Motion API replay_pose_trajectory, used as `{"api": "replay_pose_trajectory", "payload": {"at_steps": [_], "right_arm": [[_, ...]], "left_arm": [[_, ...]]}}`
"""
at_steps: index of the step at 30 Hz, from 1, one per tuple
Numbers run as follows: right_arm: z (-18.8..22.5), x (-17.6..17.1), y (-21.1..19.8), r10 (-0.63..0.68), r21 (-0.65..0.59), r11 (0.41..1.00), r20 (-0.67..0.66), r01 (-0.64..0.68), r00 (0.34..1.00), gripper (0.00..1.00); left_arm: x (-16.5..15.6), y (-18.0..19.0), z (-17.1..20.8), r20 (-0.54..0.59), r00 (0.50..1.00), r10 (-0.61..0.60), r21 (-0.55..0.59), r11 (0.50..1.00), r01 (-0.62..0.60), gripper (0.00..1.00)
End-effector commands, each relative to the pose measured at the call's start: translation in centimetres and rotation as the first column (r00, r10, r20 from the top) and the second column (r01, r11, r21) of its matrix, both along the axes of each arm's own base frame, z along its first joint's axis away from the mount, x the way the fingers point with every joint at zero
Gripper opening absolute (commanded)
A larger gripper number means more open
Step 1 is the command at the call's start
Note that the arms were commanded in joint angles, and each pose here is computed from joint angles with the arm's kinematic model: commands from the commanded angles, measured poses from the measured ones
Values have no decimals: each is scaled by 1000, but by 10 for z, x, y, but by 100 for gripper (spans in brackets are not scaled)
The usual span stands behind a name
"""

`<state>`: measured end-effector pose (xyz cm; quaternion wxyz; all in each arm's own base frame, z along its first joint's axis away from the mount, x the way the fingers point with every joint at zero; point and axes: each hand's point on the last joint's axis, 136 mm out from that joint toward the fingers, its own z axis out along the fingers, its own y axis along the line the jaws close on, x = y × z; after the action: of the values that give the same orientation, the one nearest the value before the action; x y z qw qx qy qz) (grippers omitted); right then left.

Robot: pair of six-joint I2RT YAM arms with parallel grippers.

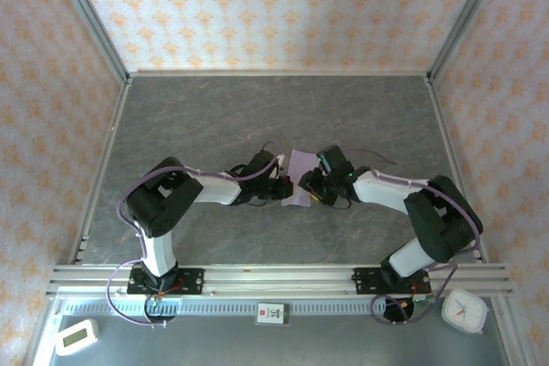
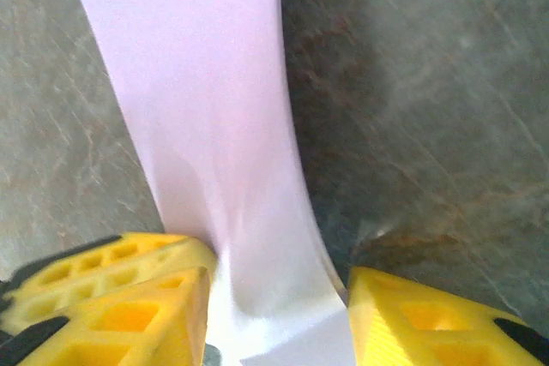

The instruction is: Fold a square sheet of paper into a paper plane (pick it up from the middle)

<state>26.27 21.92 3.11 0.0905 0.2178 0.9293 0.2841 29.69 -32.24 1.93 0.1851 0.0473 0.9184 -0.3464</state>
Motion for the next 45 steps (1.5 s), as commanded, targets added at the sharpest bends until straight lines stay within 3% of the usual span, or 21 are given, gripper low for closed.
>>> {"api": "replay_pose_trajectory", "payload": {"at_steps": [1, 8, 22, 31, 45], "right_arm": [[9, -2, 4, 3, 46, 999, 30, -4, 1000, 46], [6, -17, -4, -13, 59, 998, 17, 12, 1000, 52], [15, -11, 5, 8, 97, 995, 41, -12, 999, 40], [4, -10, 4, 8, 73, 997, 30, -11, 1000, 40], [9, 24, 9, 10, 55, 998, 67, -14, 998, 35]], "left_arm": [[-26, 20, -34, -123, 992, 10, 90, 996, 1, 0], [-23, 19, -32, -120, 993, 11, 89, 996, -1, 0], [-25, 22, -34, -121, 993, 14, 94, 996, -3, 0], [-26, 22, -33, -117, 993, 12, 91, 996, -1, 0], [-29, 24, -33, -118, 993, 11, 95, 995, 1, 0]]}}
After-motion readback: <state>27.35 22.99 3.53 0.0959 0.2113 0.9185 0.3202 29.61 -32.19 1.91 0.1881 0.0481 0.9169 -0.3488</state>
